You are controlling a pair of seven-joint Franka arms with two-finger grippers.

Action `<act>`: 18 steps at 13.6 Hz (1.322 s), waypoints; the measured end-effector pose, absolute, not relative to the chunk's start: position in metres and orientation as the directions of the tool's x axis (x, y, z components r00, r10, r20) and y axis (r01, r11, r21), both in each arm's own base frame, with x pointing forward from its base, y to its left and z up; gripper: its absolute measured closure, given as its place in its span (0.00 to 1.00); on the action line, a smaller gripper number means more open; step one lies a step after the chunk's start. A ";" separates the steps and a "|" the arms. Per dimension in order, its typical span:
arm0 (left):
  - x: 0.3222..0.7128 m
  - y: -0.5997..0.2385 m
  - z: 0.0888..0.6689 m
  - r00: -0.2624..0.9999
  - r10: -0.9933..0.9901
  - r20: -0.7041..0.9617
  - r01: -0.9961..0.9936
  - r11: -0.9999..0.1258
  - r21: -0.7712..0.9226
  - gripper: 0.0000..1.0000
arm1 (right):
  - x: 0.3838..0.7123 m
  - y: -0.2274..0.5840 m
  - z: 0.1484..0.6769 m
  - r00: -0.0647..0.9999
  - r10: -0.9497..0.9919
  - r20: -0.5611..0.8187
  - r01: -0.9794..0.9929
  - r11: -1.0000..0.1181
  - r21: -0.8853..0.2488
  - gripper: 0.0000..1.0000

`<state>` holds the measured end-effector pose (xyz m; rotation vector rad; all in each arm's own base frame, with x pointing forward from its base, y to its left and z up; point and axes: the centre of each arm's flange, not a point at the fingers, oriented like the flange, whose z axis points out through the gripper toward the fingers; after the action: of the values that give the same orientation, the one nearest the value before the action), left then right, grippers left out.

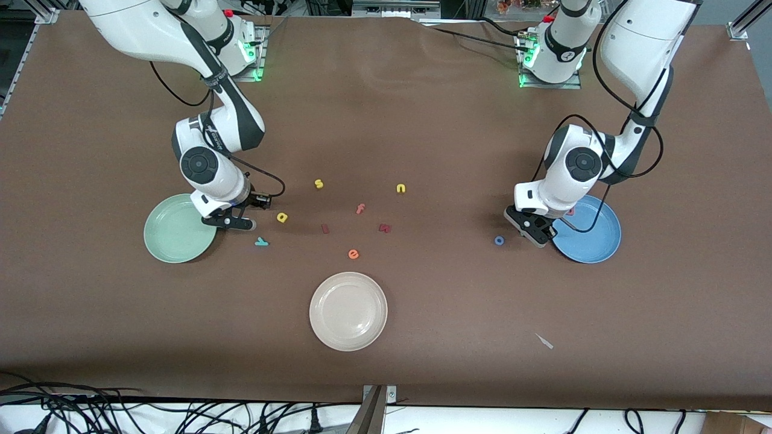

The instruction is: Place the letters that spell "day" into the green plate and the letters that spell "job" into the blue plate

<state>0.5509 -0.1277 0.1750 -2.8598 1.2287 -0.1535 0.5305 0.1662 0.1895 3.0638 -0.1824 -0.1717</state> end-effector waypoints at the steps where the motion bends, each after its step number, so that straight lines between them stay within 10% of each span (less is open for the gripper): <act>1: 0.555 -0.122 0.180 0.691 -0.719 0.081 -0.715 -0.695 -0.069 0.85 | 0.530 0.166 0.190 0.986 -0.125 -0.108 -0.117 -0.990 0.075 0.40; 9: 0.563 -0.050 0.251 0.777 -0.629 0.023 -0.626 -0.777 -0.075 0.84 | 0.510 0.165 0.191 0.986 -0.135 -0.093 -0.129 -0.989 0.070 0.31; 15: 0.554 -0.049 0.240 0.788 -0.615 0.005 -0.614 -0.787 -0.057 0.26 | 0.498 0.170 0.187 0.990 -0.121 -0.074 -0.118 -0.992 0.051 0.29; 18: 0.552 -0.094 0.243 0.819 -0.573 0.032 -0.572 -0.819 -0.040 0.22 | 0.496 0.169 0.183 0.990 -0.121 -0.076 -0.117 -0.992 0.050 0.31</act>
<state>0.5521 -0.0937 0.2429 -2.9688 0.9345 -0.0665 0.4957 0.1694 0.1832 3.0885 -0.1847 -0.1220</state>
